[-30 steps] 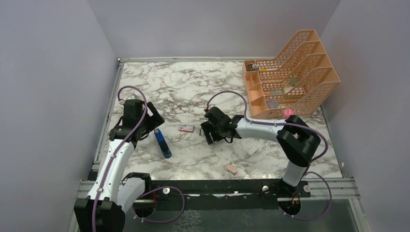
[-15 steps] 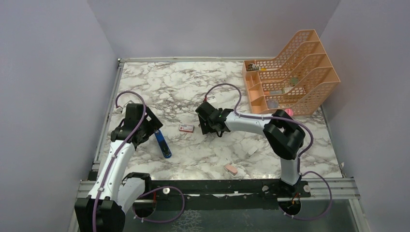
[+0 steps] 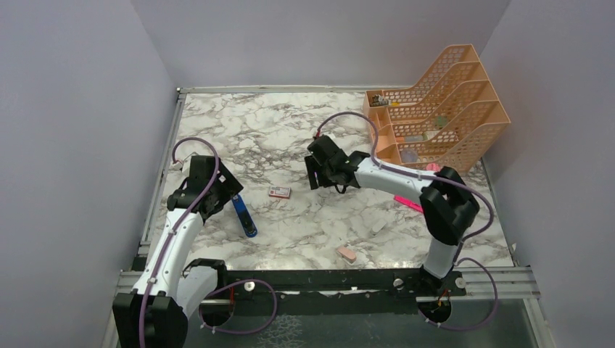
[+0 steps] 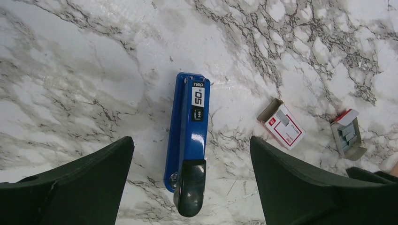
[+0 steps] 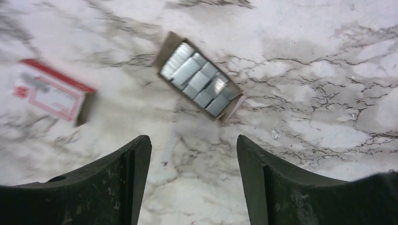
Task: Load the staples into the stapler
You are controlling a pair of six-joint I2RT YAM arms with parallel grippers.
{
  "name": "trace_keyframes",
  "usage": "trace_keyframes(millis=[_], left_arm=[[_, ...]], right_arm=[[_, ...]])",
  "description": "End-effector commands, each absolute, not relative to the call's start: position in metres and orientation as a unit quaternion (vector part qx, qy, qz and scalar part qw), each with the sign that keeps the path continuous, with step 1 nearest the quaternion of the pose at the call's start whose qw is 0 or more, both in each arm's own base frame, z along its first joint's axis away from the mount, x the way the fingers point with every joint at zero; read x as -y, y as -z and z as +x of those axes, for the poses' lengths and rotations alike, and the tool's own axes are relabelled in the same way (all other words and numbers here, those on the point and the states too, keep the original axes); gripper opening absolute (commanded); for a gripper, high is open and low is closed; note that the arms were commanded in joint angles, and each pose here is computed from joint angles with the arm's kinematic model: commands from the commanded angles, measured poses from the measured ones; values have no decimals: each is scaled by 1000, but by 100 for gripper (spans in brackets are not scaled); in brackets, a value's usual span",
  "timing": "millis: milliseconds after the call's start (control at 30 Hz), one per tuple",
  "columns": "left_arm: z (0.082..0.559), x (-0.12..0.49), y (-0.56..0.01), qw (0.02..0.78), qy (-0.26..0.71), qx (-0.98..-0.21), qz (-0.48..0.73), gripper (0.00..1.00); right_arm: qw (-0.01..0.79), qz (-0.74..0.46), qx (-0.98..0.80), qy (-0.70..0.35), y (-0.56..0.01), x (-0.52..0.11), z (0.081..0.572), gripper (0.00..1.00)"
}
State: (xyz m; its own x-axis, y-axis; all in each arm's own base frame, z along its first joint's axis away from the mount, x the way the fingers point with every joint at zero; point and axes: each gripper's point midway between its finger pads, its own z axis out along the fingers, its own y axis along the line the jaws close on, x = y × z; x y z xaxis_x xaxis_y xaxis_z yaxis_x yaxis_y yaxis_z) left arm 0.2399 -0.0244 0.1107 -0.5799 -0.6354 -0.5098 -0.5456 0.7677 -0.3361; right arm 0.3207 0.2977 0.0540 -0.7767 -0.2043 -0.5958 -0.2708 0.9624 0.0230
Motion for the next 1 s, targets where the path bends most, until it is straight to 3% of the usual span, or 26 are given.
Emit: trace_keyframes(millis=[0,267,467,700,967], left_arm=[[244,11,-127,350,51,-869,-347,91],[248,-14,-173,436,28,-812,-388,79],[238,-40,-229,506,-5,-759,-410,78],[233,-51,-274,545,-16,-730,-412,80],[234,-46,-282,549,1,-732,-403,81]], right_arm=[[333,-198,-907,-165,-118,-332,300,71],[295,-282,-874,-264,-135,-417,219,72],[257,-318,-863,-298,-117,-475,171,74],[253,-326,-857,-310,-101,-518,159,73],[264,-319,-876,-247,-68,-534,163,67]])
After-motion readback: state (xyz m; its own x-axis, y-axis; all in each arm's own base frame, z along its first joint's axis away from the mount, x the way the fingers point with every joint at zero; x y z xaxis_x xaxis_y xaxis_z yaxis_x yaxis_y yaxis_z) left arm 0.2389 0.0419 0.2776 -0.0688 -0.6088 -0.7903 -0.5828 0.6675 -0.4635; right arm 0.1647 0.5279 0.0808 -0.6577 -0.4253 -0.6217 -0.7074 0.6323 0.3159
